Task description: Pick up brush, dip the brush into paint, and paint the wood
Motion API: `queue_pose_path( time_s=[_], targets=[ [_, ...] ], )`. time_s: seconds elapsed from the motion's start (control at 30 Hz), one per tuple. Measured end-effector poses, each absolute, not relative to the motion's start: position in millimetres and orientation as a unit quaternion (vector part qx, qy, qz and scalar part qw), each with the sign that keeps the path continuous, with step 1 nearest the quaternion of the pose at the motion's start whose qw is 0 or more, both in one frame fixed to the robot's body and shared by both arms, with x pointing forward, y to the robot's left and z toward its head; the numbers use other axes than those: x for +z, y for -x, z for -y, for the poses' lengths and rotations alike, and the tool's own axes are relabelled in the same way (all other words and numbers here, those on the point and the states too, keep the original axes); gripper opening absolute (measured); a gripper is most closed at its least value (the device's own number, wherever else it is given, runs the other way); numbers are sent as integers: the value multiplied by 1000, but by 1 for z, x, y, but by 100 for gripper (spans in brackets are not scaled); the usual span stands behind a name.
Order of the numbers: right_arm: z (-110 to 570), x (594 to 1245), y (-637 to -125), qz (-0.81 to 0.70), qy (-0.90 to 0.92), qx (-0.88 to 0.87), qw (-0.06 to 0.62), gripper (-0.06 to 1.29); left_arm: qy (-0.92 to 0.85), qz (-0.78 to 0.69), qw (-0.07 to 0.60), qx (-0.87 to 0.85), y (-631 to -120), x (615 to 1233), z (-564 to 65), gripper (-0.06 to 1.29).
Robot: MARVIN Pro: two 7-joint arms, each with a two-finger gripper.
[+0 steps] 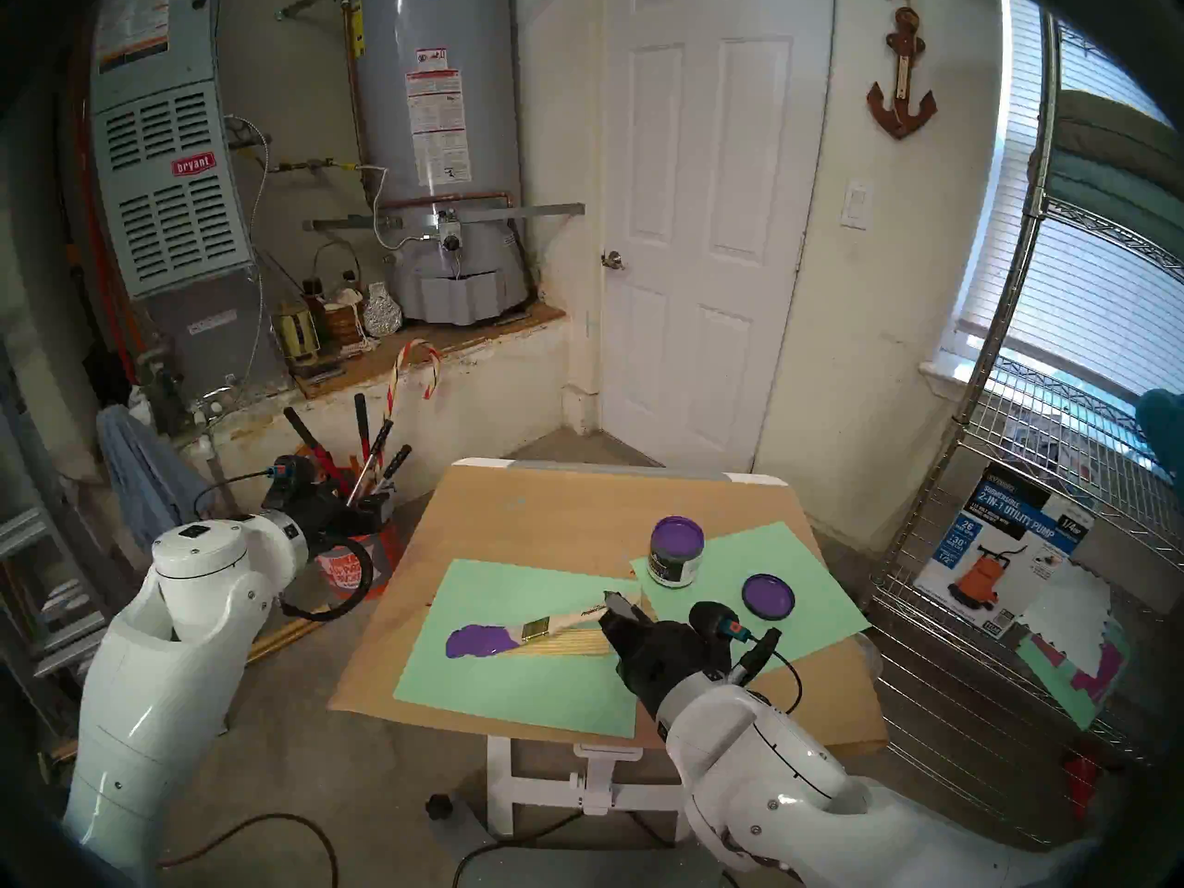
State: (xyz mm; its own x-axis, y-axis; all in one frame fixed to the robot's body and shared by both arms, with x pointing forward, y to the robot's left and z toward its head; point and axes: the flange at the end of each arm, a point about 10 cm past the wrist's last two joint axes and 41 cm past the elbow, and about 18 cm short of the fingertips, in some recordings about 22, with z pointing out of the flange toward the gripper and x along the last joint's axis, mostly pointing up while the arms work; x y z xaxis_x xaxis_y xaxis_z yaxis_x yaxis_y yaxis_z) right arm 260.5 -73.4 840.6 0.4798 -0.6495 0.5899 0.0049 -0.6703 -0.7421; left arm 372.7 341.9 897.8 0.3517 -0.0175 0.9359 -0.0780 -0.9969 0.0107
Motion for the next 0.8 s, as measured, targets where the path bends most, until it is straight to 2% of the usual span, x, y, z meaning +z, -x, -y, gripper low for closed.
queue_pose_path(
  time_s=[0.8],
  targets=[
    [95, 841, -254, -202, 785, -478, 337, -3, -822, 29, 27, 569, -373, 898, -342, 126]
  ],
)
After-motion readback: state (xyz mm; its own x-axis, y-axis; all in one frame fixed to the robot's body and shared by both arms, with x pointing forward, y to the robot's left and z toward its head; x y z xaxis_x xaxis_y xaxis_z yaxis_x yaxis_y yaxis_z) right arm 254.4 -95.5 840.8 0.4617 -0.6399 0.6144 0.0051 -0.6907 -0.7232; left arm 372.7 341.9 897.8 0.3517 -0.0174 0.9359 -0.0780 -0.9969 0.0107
